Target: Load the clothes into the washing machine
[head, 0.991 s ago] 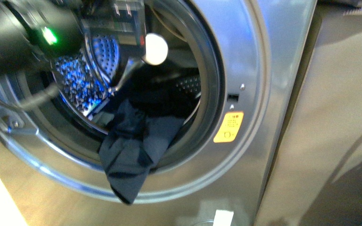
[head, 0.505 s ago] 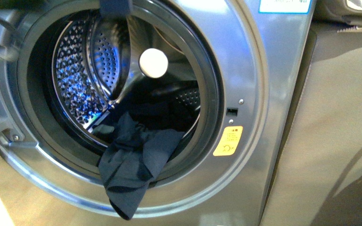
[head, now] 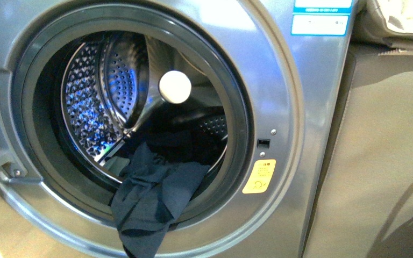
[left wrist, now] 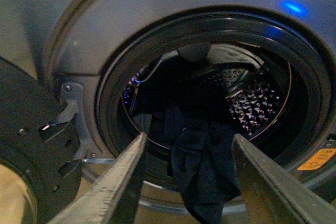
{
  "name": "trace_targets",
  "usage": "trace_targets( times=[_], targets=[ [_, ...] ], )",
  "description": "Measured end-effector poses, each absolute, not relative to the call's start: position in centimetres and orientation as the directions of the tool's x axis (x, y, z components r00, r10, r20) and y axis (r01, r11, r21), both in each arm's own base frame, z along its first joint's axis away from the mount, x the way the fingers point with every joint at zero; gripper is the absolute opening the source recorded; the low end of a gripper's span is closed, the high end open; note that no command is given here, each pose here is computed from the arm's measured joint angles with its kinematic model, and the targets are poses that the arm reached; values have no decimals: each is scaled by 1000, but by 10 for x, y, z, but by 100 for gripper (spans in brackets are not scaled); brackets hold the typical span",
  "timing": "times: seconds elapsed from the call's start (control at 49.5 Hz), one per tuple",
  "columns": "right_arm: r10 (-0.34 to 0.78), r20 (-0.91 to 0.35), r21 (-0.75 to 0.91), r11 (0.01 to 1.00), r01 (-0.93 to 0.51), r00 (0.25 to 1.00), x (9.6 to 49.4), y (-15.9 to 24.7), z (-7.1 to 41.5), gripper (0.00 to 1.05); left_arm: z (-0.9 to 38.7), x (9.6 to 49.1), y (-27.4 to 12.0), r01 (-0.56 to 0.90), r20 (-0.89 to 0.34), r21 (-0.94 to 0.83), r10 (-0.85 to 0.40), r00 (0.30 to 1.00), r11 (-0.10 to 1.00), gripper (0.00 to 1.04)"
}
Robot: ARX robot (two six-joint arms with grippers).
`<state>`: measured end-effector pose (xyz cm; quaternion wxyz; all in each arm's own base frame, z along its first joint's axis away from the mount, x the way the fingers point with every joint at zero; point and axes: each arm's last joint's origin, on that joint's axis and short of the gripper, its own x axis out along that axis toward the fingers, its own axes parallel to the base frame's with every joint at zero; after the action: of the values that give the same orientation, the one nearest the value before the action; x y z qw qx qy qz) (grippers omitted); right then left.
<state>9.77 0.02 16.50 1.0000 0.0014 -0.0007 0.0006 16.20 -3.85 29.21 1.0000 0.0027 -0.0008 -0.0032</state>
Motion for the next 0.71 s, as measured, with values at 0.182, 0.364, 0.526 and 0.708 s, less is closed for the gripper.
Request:
trace_targets(
  times=[0.182,0.364,0.526,0.708],
  targets=[
    [1,1,3,1000,-1,1000,98,0,165,2,259,149,-26,11,4,1,-11,1000,1000,21],
    [1,1,3,1000,-1,1000,98,0,165,2,223,136,-15,6,-10,0,-6,1000,1000,4],
    [1,1,3,1000,-1,1000,98,0,165,2,209,129,-5,25,-4,-1,-25,1000,1000,4],
    [1,1,3,1000,-1,1000,98,0,165,2,196,123,0,-2,-1,-1,2,1000,1000,4]
  ],
)
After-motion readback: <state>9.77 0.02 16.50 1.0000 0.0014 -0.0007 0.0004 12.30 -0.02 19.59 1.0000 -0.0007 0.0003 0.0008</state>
